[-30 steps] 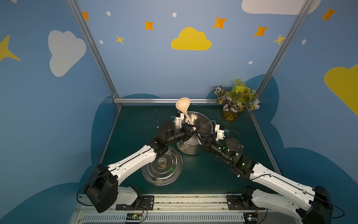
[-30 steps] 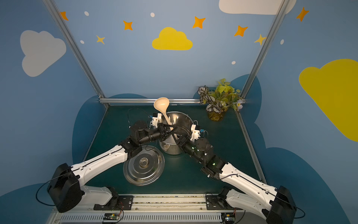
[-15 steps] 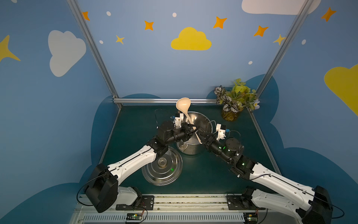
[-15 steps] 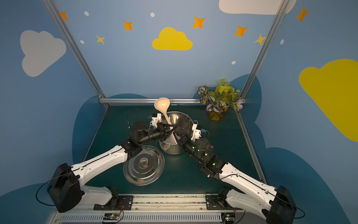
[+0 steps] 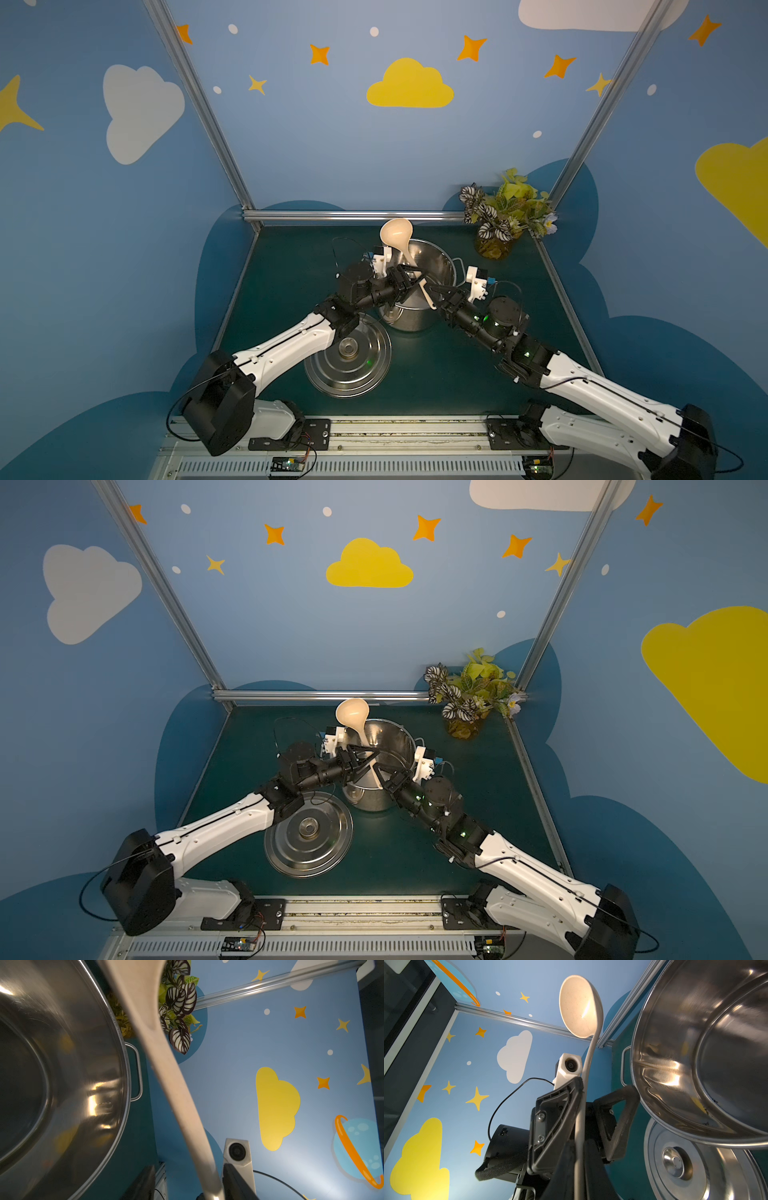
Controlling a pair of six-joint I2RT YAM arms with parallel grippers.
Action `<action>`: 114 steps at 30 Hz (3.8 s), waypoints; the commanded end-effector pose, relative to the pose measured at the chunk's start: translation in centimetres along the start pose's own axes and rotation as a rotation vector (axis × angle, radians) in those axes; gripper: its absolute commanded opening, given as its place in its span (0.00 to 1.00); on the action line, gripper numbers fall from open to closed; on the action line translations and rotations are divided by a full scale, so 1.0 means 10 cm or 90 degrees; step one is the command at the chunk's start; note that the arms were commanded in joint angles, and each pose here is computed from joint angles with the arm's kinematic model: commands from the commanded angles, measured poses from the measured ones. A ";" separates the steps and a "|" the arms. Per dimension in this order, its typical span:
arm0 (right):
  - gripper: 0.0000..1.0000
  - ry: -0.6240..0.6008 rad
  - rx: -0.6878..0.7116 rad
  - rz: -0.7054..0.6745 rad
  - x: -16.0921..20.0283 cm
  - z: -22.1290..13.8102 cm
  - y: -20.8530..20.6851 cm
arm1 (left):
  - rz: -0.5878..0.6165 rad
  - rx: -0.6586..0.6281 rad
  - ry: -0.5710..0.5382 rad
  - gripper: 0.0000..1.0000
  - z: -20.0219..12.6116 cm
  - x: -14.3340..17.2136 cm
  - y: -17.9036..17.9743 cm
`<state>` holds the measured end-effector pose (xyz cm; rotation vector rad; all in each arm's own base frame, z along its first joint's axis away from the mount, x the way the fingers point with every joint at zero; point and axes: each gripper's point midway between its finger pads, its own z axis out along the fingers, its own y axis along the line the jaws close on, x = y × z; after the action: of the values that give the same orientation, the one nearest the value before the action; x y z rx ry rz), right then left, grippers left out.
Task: Stir the soup with a spoon
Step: Adjust the spoon, then stir the soup in the pan with a stick.
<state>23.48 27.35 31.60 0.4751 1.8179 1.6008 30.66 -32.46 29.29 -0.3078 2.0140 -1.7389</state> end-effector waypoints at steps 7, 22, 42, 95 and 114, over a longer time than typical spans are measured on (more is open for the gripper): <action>0.00 -0.060 0.119 -0.044 -0.48 -0.37 -0.12 | 0.037 -0.127 -0.039 0.64 -0.48 -0.31 0.30; 0.00 0.233 0.353 -0.128 -0.56 -0.59 -0.14 | 0.087 -0.384 -0.001 0.64 -1.41 -0.80 1.00; 0.00 0.341 0.488 -0.202 -0.84 -0.44 -0.28 | 0.124 -0.392 0.067 0.45 -1.08 -1.08 1.25; 0.00 0.597 0.560 -0.255 -0.24 0.60 -0.74 | 0.107 -0.388 0.114 0.13 -0.79 -1.03 1.42; 0.00 0.516 0.744 -0.273 -0.90 -0.10 -0.94 | 0.106 -0.377 0.126 0.13 -0.76 -1.01 1.43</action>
<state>32.01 21.17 24.43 -0.1995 3.0392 0.3730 38.09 -17.39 18.58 -0.2121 2.5570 -1.0292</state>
